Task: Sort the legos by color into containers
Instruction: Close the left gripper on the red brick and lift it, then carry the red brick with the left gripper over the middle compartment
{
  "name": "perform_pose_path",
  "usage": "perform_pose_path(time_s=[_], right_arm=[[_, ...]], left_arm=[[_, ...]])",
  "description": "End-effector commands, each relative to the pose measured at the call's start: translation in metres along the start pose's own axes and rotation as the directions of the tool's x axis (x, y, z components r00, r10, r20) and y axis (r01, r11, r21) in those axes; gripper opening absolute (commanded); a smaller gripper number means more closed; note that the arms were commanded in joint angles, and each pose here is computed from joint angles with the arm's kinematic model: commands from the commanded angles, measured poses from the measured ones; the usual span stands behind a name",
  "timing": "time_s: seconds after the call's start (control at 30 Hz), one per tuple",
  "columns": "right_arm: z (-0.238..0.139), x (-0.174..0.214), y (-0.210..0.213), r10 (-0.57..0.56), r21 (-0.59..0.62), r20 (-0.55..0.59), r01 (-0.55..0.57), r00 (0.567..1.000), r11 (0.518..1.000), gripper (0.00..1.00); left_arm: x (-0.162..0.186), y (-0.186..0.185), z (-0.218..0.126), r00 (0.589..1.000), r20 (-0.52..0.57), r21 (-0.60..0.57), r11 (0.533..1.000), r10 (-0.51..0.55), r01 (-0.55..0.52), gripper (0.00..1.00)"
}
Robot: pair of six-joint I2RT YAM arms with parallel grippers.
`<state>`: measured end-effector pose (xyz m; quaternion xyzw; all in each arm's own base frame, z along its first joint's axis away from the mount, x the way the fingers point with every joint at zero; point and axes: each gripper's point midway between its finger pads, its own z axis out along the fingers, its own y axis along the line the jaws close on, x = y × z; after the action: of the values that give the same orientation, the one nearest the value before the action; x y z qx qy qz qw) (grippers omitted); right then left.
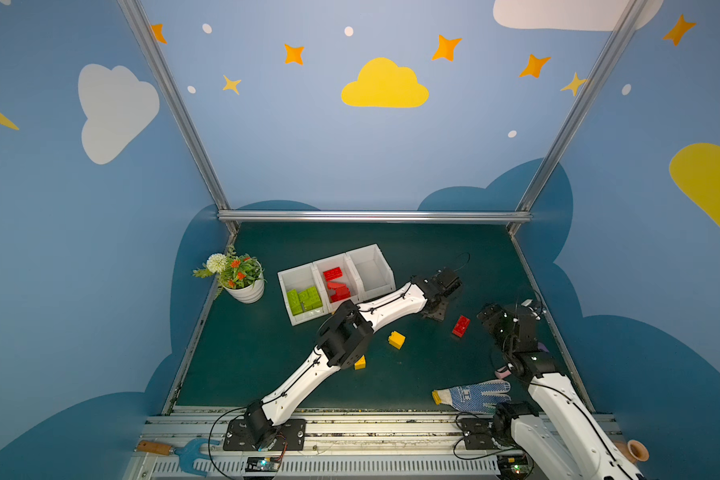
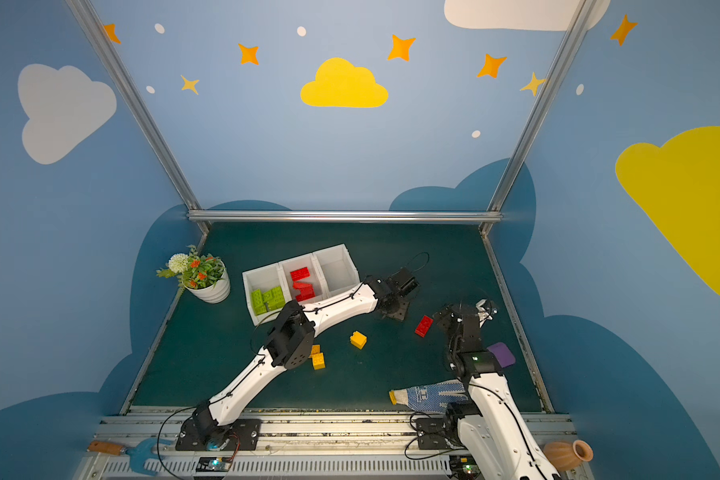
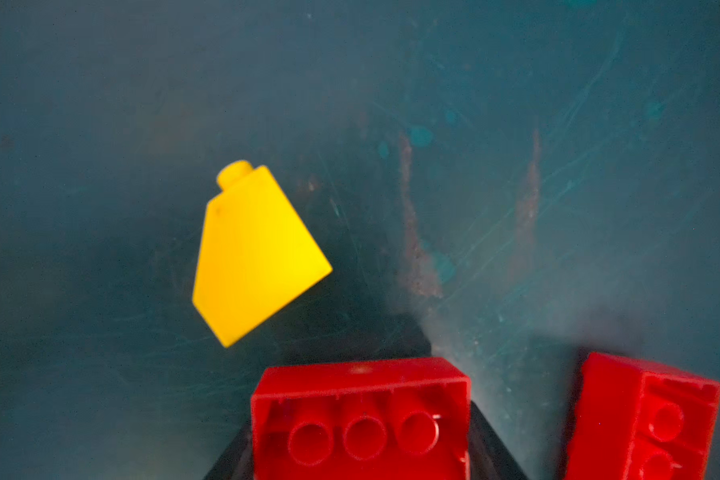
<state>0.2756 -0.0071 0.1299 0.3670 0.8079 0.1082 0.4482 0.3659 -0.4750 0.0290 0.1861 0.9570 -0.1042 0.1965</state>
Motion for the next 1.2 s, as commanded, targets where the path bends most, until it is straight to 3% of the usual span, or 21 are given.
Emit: perform_pose_path(time_s=[0.0, 0.2, 0.37, 0.7, 1.17], right_arm=[[-0.001, 0.001, 0.006, -0.021, -0.030, 0.001, 0.021, 1.000, 0.999, 0.90], [0.001, 0.006, 0.017, -0.060, -0.087, -0.023, 0.058, 0.998, 0.995, 0.90], [0.007, 0.016, 0.029, -0.092, -0.142, -0.066, 0.082, 0.994, 0.986, 0.90], [0.034, 0.049, 0.044, -0.178, -0.175, -0.250, 0.137, 0.952, 0.975, 0.91], [0.041, 0.069, 0.062, -0.280, -0.205, -0.318, 0.222, 0.906, 0.953, 0.91]], left_arm=[[0.007, 0.012, 0.005, 0.999, -0.034, -0.042, 0.999, -0.008, 0.006, 0.47], [0.003, 0.025, -0.011, 0.999, -0.028, -0.087, 0.996, -0.018, 0.015, 0.44], [-0.010, 0.044, -0.047, 0.998, 0.032, -0.081, 0.995, -0.056, 0.058, 0.44], [-0.024, 0.126, -0.128, 0.962, 0.153, -0.074, 0.968, -0.225, 0.238, 0.45], [-0.007, 0.296, -0.163, 0.823, 0.240, -0.198, 0.804, -0.515, 0.561, 0.45]])
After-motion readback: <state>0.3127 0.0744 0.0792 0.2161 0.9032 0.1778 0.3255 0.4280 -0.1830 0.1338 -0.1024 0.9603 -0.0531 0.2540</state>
